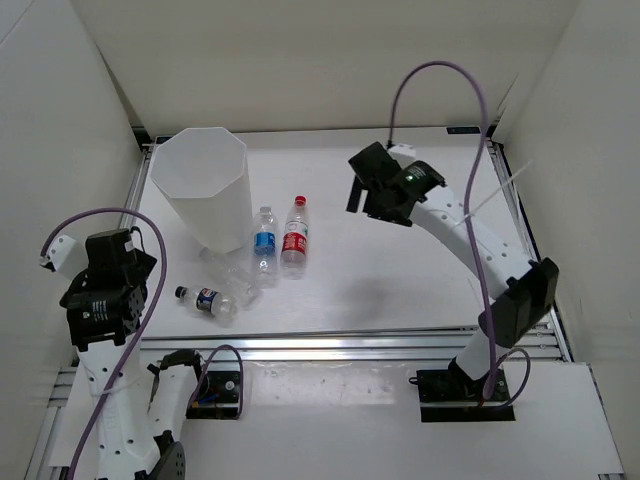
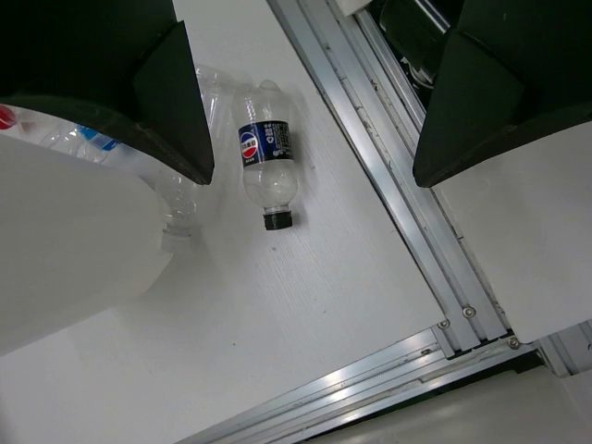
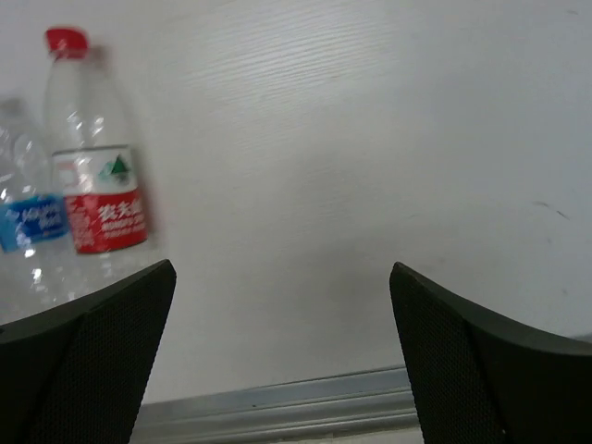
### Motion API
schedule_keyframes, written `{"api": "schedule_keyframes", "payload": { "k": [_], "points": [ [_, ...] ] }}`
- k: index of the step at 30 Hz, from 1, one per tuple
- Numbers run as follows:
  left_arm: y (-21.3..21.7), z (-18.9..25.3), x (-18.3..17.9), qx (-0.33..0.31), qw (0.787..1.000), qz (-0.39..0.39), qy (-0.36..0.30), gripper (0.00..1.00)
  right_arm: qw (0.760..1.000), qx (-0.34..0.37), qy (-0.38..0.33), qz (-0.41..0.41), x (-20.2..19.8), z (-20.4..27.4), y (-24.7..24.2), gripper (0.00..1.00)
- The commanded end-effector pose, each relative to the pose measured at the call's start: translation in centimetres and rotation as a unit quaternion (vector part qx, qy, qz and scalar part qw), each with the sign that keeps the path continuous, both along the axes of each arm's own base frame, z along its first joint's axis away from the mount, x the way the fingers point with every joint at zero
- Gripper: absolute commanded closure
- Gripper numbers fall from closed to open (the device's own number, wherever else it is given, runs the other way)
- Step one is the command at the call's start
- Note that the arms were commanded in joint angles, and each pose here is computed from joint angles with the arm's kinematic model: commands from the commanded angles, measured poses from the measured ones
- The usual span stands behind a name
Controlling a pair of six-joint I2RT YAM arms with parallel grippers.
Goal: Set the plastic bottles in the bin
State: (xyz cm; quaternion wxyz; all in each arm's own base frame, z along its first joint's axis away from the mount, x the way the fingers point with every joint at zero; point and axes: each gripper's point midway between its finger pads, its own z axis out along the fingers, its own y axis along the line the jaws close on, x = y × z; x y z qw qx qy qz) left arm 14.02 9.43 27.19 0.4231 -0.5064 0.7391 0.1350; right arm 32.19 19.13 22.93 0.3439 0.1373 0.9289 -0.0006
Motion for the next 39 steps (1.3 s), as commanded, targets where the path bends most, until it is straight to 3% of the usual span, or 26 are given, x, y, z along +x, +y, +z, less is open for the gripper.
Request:
{"api": "schedule_keyframes", "payload": {
  "k": [1,5,6,16,25,29,30,33,37,39],
  "points": [
    [-0.4,0.0,0.2,-0.003,1.0,-0.018,0.005,0.0,0.982,0.016,0.049,0.181,1.3,-2.5,6.5,0.0],
    [-0.5,-0.4,0.1,0.001,0.999,-0.032,0.02,0.0,0.963,0.061,0.12,0.234,2.2,-5.2,11.0,0.0],
    [-0.5,-0.4,0.0,0.004,0.999,-0.034,0.022,0.0,0.947,0.093,0.158,0.265,1.4,-6.8,12.9,0.0],
    [-1.2,-2.5,-0.6,0.005,0.995,-0.078,0.058,0.0,0.906,0.205,0.131,0.346,3.9,-9.6,20.3,0.0],
    [-1.4,-3.2,-0.7,0.017,0.992,-0.102,0.069,0.0,0.9,0.244,0.198,0.303,4.8,-15.6,23.0,0.0],
    [-1.8,-3.0,-0.4,0.017,0.99,-0.122,0.063,0.0,0.901,0.233,0.228,0.287,4.2,-18.3,21.9,0.33],
    [-1.7,-2.9,-0.2,0.018,0.991,-0.122,0.059,0.0,0.902,0.228,0.232,0.283,3.9,-18.9,21.5,0.45],
    [-1.9,-3.5,0.0,0.014,0.99,-0.126,0.062,0.0,0.904,0.234,0.217,0.284,3.7,-16.6,20.7,0.67],
    [-1.8,-3.7,0.2,0.012,0.989,-0.126,0.072,0.0,0.909,0.254,0.114,0.309,4.0,-7.2,20.1,0.76],
    [-1.8,-3.7,0.3,0.009,0.99,-0.123,0.069,0.0,0.891,0.288,0.033,0.351,2.7,0.8,21.3,0.76]
  ]
}}
